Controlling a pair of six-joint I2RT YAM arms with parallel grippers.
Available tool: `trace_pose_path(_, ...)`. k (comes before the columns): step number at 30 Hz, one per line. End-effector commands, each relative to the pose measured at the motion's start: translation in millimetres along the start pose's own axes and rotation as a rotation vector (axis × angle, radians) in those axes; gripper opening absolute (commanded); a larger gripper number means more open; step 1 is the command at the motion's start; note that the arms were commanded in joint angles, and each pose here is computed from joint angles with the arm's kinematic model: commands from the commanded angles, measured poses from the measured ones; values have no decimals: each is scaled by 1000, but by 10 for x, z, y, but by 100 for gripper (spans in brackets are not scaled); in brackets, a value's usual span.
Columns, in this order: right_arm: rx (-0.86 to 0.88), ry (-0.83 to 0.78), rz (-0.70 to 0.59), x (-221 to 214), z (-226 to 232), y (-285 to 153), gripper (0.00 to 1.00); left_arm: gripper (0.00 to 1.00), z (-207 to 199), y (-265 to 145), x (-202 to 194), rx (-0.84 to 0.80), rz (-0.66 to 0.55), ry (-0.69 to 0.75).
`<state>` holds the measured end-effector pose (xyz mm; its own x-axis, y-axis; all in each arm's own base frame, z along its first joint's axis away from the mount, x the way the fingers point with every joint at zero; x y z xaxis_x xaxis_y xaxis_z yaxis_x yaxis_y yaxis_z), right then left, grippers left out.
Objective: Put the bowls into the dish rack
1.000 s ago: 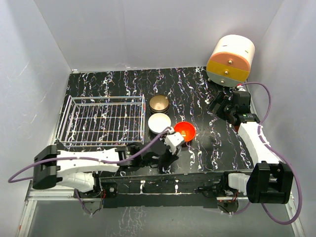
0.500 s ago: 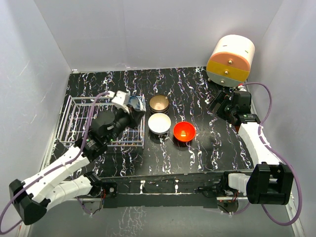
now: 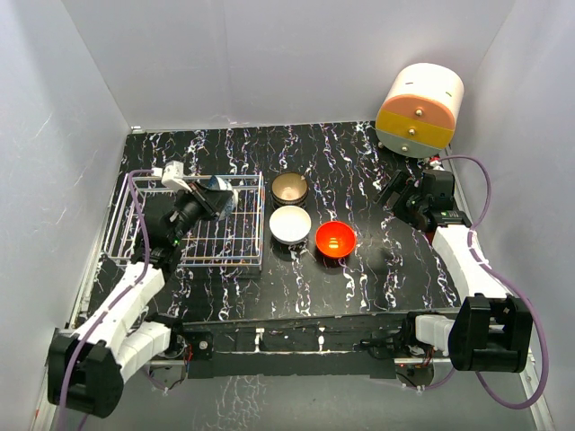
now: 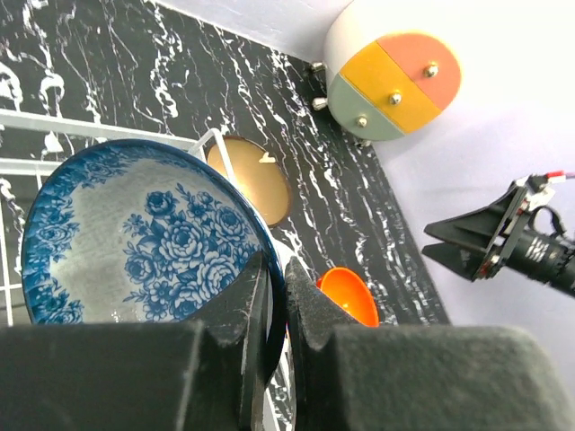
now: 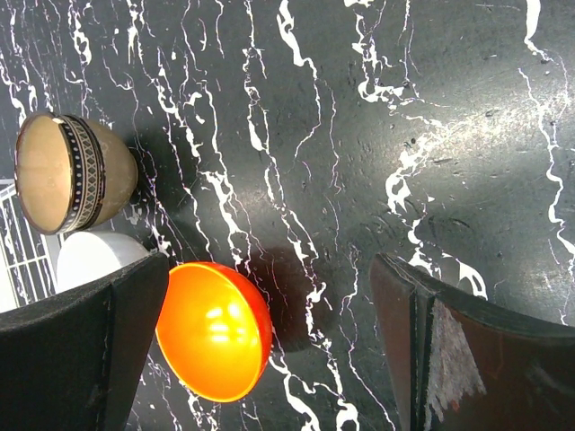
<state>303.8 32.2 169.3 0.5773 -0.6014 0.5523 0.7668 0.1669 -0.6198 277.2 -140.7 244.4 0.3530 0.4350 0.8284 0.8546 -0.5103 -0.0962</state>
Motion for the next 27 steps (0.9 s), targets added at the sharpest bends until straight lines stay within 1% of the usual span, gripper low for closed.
trace_pose_path(1,47,-13,-57,116,89,-47,98,0,-242,-2,300,-252,-92,-128)
trace_pose_path(4,46,-13,-55,101,76,-39,98,0,-128,20,195,-294,-75,-220)
trace_pose_path(6,46,-13,-54,90,67,-33,98,0,-77,16,170,-323,-85,-275)
trace_pose_path(10,38,-14,-52,79,48,-25,98,0,-39,48,118,-356,-80,-330)
trace_pose_path(19,29,-15,-59,88,32,-25,98,0,132,161,-59,-318,-29,-404)
trace_pose_path(27,23,-16,-56,73,10,-11,98,0,425,211,-332,-243,2,-505)
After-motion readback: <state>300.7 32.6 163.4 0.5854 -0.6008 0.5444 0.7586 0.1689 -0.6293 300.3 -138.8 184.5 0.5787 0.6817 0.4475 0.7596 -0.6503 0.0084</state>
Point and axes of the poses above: each gripper's point midway between its finger pads, its own y axis out along the fingers, its own z axis along the line the jaws close on, x = y × z, the point moved 4 cm from there along -y, back along the fingers, and after that the axes turned 5 degrees about y, right-handed, at the moved point
